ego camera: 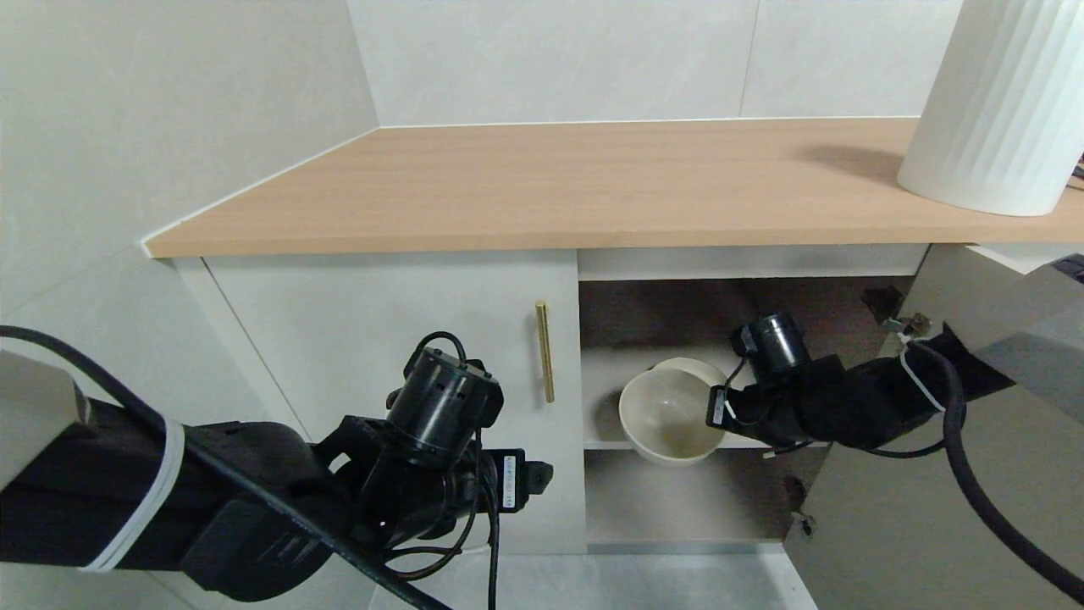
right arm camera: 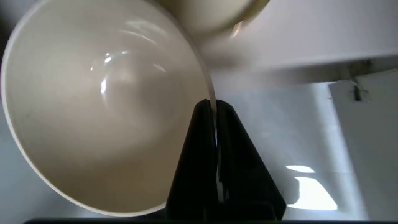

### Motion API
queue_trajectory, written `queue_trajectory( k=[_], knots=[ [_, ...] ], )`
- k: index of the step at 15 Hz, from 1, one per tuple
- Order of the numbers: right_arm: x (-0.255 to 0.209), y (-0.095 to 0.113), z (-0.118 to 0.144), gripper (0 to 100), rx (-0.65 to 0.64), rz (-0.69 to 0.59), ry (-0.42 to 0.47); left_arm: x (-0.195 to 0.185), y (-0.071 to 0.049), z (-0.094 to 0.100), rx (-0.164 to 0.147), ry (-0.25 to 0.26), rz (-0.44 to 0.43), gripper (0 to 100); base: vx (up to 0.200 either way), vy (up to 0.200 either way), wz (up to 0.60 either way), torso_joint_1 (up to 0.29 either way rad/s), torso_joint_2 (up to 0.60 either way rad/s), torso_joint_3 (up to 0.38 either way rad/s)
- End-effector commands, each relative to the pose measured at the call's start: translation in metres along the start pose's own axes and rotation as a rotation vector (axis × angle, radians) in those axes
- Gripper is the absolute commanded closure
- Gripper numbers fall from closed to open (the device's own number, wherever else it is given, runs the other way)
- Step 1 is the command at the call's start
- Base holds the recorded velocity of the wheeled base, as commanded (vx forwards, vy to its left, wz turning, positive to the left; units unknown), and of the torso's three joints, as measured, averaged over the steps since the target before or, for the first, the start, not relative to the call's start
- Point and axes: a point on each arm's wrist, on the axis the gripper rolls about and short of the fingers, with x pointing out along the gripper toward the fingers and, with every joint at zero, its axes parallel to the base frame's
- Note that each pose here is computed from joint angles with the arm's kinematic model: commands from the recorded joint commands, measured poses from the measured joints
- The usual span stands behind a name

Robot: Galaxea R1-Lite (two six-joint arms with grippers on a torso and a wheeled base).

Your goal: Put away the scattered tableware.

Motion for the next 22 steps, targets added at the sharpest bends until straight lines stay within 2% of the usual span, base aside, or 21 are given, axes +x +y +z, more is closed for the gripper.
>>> queue_trajectory(
  k=[1, 6, 9, 14, 22],
  knots=[
    [0.009, 0.0, 0.012, 100, 0.063, 0.004, -0.031, -0.001, 0.0, 0.001, -0.002, -0.004, -0.002, 0, 0.0, 0.0, 0.0, 0.0, 0.0, 0.0],
    [0.032, -0.007, 0.035, 100, 0.231, -0.015, -0.096, 0.001, 0.0, 0.0, 0.0, 0.002, 0.001, 0, 0.0, 0.0, 0.0, 0.0, 0.0, 0.0],
    [0.05, -0.013, 0.042, 100, 0.267, -0.076, -0.148, 0.002, 0.0, -0.001, 0.0, 0.003, 0.002, 0, 0.0, 0.0, 0.0, 0.0, 0.0, 0.0],
    [0.056, -0.025, 0.05, 100, 0.291, -0.104, -0.175, 0.002, 0.0, -0.001, 0.001, 0.004, 0.003, 0, 0.0, 0.0, 0.0, 0.0, 0.0, 0.0],
    [0.061, -0.025, 0.046, 100, 0.283, -0.115, -0.161, 0.002, 0.0, -0.001, 0.001, 0.003, 0.004, 0, 0.0, 0.0, 0.0, 0.0, 0.0, 0.0]
  ],
)
